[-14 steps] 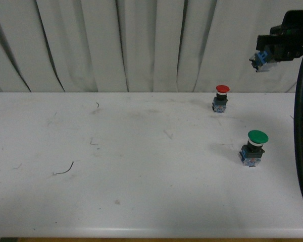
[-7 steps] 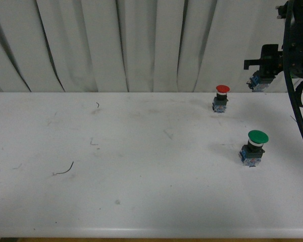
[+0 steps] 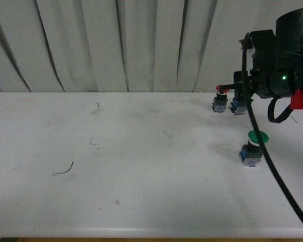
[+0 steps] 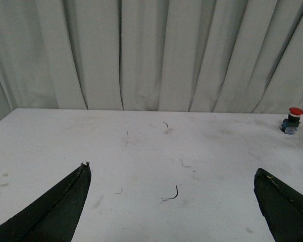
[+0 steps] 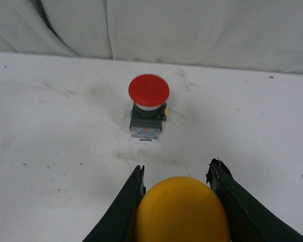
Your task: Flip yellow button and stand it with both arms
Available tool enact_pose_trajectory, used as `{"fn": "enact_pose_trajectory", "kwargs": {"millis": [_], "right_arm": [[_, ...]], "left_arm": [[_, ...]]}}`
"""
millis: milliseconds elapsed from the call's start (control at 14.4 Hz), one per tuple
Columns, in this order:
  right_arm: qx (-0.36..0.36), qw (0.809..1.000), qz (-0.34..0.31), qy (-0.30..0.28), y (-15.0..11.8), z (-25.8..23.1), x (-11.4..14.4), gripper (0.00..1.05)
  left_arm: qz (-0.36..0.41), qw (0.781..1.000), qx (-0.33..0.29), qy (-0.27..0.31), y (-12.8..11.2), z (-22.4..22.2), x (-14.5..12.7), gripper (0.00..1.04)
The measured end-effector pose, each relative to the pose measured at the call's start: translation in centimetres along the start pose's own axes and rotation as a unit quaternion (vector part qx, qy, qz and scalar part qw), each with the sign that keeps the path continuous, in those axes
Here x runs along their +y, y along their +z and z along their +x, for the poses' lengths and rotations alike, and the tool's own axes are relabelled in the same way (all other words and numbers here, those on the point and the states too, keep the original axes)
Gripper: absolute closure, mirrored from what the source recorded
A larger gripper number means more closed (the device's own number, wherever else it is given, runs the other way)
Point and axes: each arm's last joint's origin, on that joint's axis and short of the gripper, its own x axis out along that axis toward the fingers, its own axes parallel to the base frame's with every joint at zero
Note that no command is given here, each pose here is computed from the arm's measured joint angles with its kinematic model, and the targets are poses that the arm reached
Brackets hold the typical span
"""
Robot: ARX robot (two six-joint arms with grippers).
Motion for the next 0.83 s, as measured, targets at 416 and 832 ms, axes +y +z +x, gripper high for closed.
{"fn": "enact_pose_trajectory", "kwargs": {"millis": [416, 832], "right_arm": [[0.043, 0.998, 0.0, -0.055, -1.1, 2.1, 1.2, 0.69], [0.054, 0.996, 0.026, -0.062, -2.1, 2.9, 1.9, 0.69]], "left_arm": [[0.0, 1.0, 0.0, 0.0, 0.0, 0.0, 0.0, 0.07], [0.0, 1.0, 0.0, 0.0, 0.0, 0.0, 0.0, 0.07]]}}
